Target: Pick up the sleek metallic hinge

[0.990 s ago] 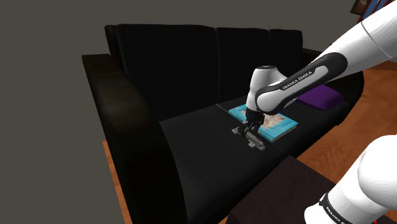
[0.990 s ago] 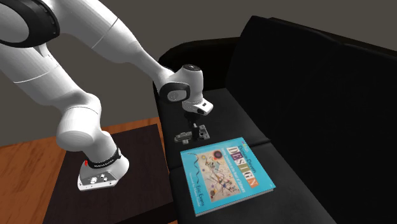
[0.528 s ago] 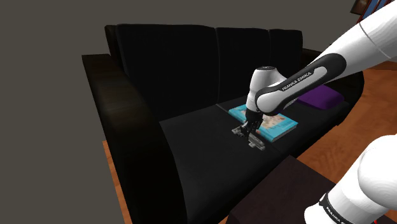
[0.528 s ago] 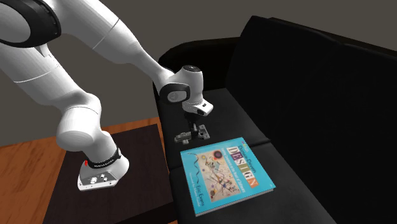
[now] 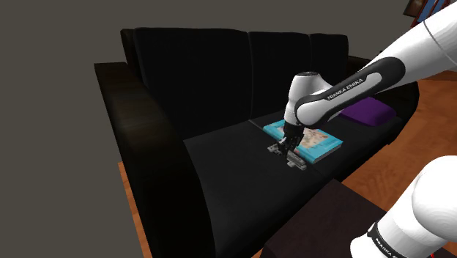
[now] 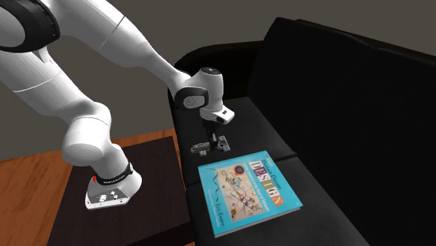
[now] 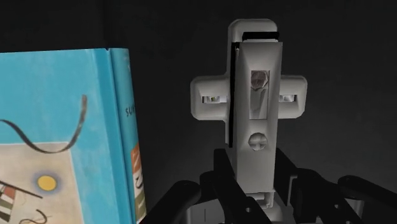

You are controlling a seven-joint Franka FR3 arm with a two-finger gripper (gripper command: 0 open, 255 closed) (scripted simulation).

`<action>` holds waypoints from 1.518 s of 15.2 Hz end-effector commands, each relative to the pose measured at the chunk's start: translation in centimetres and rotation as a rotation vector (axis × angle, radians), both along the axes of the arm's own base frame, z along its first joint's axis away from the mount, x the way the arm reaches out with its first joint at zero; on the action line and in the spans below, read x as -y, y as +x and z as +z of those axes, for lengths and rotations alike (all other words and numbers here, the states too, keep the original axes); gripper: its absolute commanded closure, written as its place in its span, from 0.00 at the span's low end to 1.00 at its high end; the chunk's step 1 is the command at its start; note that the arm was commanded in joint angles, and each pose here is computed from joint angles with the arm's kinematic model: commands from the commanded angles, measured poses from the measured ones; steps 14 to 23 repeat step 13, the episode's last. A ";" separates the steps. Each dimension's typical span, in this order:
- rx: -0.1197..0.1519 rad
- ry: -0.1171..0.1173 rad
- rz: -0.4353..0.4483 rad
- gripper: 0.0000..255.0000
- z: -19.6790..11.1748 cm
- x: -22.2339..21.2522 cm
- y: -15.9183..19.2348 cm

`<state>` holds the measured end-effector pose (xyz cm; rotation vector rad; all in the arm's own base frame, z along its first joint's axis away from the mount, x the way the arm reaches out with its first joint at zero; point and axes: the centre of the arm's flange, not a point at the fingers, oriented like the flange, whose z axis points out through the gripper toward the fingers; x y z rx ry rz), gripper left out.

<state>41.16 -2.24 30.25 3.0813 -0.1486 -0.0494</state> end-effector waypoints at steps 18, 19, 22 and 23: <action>0.000 0.000 0.000 1.00 6.4 0.0 -0.1; 0.000 0.000 0.000 1.00 6.4 0.0 -0.1; 0.000 0.000 0.000 1.00 6.4 0.0 -0.1; 0.000 0.000 0.000 1.00 6.4 0.0 -0.1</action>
